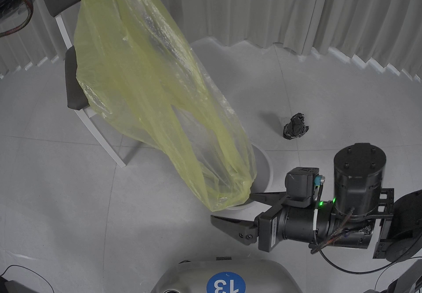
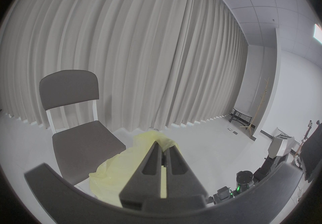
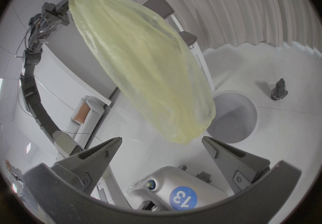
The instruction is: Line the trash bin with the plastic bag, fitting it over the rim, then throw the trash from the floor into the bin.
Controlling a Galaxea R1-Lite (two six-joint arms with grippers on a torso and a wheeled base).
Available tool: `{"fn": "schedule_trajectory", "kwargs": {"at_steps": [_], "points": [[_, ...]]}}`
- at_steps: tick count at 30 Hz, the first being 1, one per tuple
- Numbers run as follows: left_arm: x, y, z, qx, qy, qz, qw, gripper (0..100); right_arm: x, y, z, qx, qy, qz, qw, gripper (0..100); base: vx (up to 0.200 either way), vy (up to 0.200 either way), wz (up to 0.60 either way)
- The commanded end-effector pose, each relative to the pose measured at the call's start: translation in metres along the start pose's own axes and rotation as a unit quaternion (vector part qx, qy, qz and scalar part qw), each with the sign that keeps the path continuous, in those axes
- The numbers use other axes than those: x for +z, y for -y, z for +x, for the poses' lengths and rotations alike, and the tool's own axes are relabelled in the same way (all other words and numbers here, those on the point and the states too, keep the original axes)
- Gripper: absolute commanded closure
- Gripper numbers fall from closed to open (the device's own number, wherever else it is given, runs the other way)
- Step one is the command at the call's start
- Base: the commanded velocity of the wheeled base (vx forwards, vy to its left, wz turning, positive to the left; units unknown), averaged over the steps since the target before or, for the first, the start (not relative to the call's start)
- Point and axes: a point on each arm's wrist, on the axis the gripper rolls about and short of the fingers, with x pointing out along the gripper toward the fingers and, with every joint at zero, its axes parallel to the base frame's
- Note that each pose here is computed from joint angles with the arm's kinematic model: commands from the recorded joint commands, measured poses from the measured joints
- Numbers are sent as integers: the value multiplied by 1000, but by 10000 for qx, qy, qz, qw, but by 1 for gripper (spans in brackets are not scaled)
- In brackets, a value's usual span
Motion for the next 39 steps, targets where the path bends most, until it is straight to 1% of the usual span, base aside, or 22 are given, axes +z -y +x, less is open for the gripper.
{"fn": "schedule_trajectory", "kwargs": {"at_steps": [1,2,3,12,20,23,26,28,31,37,39], "points": [[-2,1,4,-11,-46,6,10000,100,3,18,11,-313,8,33,9995,0,0,0,0],[-1,1,4,-19,-39,5,10000,100,4,19,11,-324,20,31,9995,0,0,0,0],[-1,1,3,-11,-39,5,10000,100,10,28,9,-455,135,75,9988,0,0,0,0],[-1,3,2,-79,-22,-4,10000,100,34,65,4,-993,532,54,9936,0,0,0,0],[0,3,2,-86,-6,1,10000,100,56,79,2,-1234,887,118,9883,0,0,0,0],[0,3,3,-85,16,-1,10000,100,54,79,2,-1223,845,128,9888,0,0,0,0],[0,3,3,-100,32,-5,9999,100,47,73,6,-1144,731,119,9907,0,0,0,0],[0,3,3,-100,32,-5,9999,100,43,68,13,-1073,651,99,9920,0,0,0,0],[0,4,4,-100,17,-3,9999,100,42,67,22,-1043,602,106,9927,0,0,0,0],[0,5,3,-138,33,-9,9999,100,47,66,24,-1107,723,137,9911,0,0,0,0],[0,5,3,-138,25,-8,9999,100,46,67,22,-1131,698,138,9910,0,0,0,0]]}}
